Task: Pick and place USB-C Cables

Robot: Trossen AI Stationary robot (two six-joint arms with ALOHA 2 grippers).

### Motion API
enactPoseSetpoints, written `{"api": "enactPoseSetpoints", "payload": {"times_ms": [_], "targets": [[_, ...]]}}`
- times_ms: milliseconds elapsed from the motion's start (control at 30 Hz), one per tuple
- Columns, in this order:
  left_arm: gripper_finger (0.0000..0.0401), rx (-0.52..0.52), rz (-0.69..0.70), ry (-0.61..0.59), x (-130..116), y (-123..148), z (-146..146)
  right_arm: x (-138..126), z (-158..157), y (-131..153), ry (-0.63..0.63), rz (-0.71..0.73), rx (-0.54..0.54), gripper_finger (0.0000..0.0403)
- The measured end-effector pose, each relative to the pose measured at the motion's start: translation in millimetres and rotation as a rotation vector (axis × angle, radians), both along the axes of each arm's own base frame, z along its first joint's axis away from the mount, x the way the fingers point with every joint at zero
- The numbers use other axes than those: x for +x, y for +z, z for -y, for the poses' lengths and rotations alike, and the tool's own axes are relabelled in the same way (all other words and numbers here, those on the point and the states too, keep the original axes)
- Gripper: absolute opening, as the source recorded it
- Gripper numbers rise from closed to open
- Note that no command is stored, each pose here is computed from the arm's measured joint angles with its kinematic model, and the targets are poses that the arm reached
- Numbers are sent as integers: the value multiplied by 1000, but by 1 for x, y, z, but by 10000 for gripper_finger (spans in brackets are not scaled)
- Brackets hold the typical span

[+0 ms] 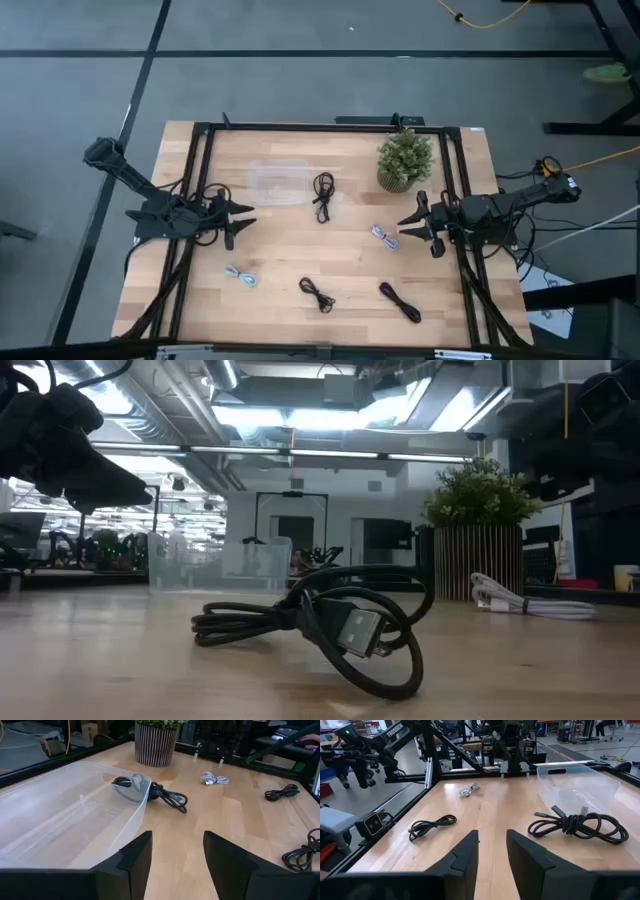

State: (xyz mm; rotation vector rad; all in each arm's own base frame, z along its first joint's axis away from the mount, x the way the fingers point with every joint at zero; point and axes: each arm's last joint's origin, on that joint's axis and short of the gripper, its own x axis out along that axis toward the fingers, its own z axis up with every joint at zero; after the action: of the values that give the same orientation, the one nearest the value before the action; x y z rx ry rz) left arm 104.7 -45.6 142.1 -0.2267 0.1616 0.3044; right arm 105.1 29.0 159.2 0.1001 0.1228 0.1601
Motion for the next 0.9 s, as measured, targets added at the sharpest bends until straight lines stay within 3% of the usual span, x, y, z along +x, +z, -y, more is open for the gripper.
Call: {"api": "enactPoseSetpoints", "payload": {"times_ms": [833, 900], "targets": [[172, 0, 0, 0, 0, 0, 0, 0, 0, 0, 0, 0, 0, 106], [172, 0, 0, 0, 0, 0, 0, 0, 0, 0, 5, 8, -46, 106]]}}
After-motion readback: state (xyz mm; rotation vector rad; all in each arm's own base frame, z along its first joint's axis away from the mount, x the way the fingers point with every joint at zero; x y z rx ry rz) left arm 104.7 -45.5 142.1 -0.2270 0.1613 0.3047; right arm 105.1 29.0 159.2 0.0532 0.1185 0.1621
